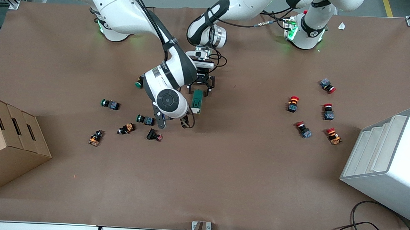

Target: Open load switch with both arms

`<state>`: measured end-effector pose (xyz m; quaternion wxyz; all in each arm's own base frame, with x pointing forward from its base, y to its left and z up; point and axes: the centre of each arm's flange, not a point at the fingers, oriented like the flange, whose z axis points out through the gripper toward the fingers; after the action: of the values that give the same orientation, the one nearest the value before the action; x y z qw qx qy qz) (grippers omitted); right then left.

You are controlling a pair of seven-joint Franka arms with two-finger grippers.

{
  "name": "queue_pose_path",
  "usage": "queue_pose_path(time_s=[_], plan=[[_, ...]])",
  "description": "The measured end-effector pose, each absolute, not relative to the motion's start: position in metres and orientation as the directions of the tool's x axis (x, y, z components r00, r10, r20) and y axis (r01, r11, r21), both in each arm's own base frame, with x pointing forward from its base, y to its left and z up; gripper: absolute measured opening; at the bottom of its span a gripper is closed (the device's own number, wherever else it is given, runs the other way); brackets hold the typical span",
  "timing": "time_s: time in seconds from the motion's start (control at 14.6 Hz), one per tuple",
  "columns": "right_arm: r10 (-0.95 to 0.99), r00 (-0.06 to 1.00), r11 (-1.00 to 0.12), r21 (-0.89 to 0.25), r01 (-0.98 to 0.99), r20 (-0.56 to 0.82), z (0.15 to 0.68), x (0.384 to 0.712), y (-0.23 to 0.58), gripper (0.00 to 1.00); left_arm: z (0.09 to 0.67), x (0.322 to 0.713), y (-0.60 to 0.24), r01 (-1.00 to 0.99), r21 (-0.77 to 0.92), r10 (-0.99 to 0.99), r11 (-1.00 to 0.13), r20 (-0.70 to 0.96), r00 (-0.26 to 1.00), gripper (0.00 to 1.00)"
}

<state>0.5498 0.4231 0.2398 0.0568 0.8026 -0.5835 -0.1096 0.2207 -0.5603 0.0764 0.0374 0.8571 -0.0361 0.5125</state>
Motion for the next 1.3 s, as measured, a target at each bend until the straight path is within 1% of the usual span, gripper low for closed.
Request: queue_pose_path(time_s=[0.27,0.48,0.68,0.89,1.16,1.3], plan=[[-0.957,0.268,-0.287,0.240,-0.927,-0.110,0.222,0.538,0.438,1.00,0.072,0.215,-0.561,-0.104,0.012,-0.037,-0.995,0.893,0.449,0.99],[-0.963,0.228,-0.260,0.268,-0.928,-0.147,0.213,0.534,0.443,1.00,0.069,0.212,-0.561,-0.107,0.002,-0.045,-0.994,0.900,0.433,0.99],[-0.962,0.209,-0.253,0.286,-0.924,-0.175,0.214,0.528,0.450,1.00,0.065,0.207,-0.561,-0.102,-0.008,-0.049,-0.995,0.912,0.406,0.99],[-0.962,0.214,-0.259,0.323,-0.910,-0.170,0.212,0.515,0.459,1.00,0.063,0.205,-0.562,-0.101,-0.014,-0.053,-0.995,0.919,0.392,0.99],[-0.961,0.222,-0.268,0.358,-0.895,-0.164,0.221,0.514,0.460,1.00,0.063,0.204,-0.562,-0.102,-0.015,-0.054,-0.995,0.919,0.390,0.99],[-0.961,0.232,-0.275,0.416,-0.867,-0.150,0.220,0.506,0.458,1.00,0.063,0.204,-0.562,-0.102,-0.015,-0.054,-0.995,0.919,0.390,0.99]])
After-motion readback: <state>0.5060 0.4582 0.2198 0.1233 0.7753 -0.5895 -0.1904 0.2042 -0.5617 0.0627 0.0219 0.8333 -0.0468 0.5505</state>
